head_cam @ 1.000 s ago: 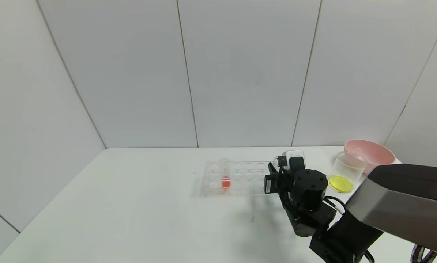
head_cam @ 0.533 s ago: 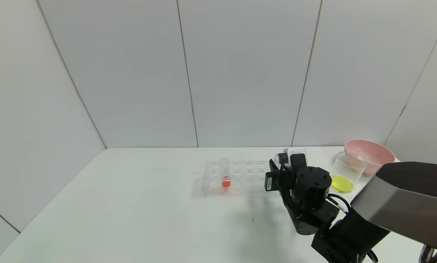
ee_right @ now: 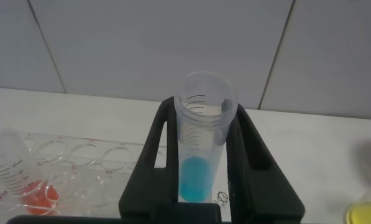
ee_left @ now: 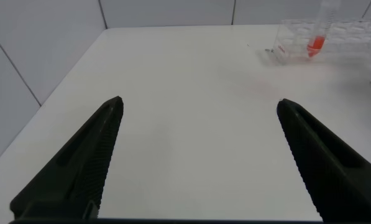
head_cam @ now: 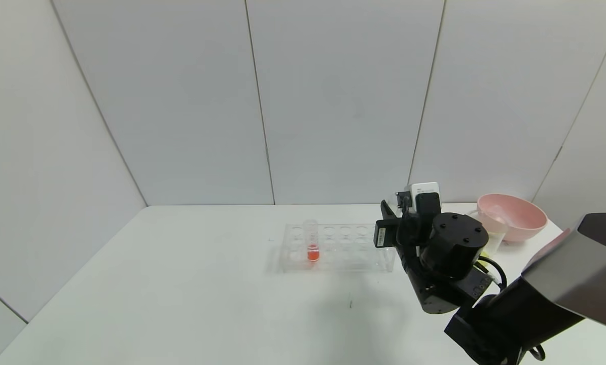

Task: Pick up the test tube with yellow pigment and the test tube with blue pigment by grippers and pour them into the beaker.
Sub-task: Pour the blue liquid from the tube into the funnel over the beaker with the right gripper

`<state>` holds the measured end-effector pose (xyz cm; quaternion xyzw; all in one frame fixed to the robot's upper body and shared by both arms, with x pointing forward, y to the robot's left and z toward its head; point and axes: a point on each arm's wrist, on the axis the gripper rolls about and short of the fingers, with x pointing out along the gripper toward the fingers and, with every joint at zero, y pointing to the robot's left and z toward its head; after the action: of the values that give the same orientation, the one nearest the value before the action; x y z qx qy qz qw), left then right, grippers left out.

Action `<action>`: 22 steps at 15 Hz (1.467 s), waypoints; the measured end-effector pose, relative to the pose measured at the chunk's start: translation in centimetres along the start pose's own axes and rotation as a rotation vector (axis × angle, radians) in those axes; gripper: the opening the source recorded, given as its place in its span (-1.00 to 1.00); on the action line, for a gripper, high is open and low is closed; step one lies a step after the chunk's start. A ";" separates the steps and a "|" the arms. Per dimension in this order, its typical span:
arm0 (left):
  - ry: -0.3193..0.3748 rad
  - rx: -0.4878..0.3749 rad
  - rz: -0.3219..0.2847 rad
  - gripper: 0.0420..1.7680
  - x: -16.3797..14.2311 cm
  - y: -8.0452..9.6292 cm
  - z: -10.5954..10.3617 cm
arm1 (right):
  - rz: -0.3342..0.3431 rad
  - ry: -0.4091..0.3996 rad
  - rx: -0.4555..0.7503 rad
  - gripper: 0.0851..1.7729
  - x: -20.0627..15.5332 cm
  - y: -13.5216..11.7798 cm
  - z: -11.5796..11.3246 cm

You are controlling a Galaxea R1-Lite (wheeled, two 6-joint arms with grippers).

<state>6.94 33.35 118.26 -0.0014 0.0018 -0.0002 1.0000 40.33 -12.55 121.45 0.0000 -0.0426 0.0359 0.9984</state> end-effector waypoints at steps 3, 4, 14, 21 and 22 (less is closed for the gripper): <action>0.000 0.000 0.000 1.00 0.0 0.0 0.0 | 0.001 -0.006 0.003 -0.51 0.0 0.0 0.3; 0.000 0.000 0.000 1.00 0.0 0.0 0.0 | 0.002 -0.007 0.004 -0.51 0.0 -0.1 0.3; 0.000 0.000 0.000 1.00 0.0 0.0 0.0 | 0.170 -0.036 0.007 -0.51 -0.1 -3.4 2.6; 0.000 0.000 0.000 1.00 0.0 0.0 0.0 | 0.417 0.088 -0.023 -0.51 -1.6 -13.2 4.4; 0.000 0.000 0.000 1.00 0.0 0.0 0.0 | 0.451 0.133 -0.015 -0.51 -1.9 -14.7 4.7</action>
<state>6.94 33.35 118.26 -0.0014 0.0018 -0.0002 1.0000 39.06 -27.39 125.97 -0.0194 0.0238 0.2577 0.9657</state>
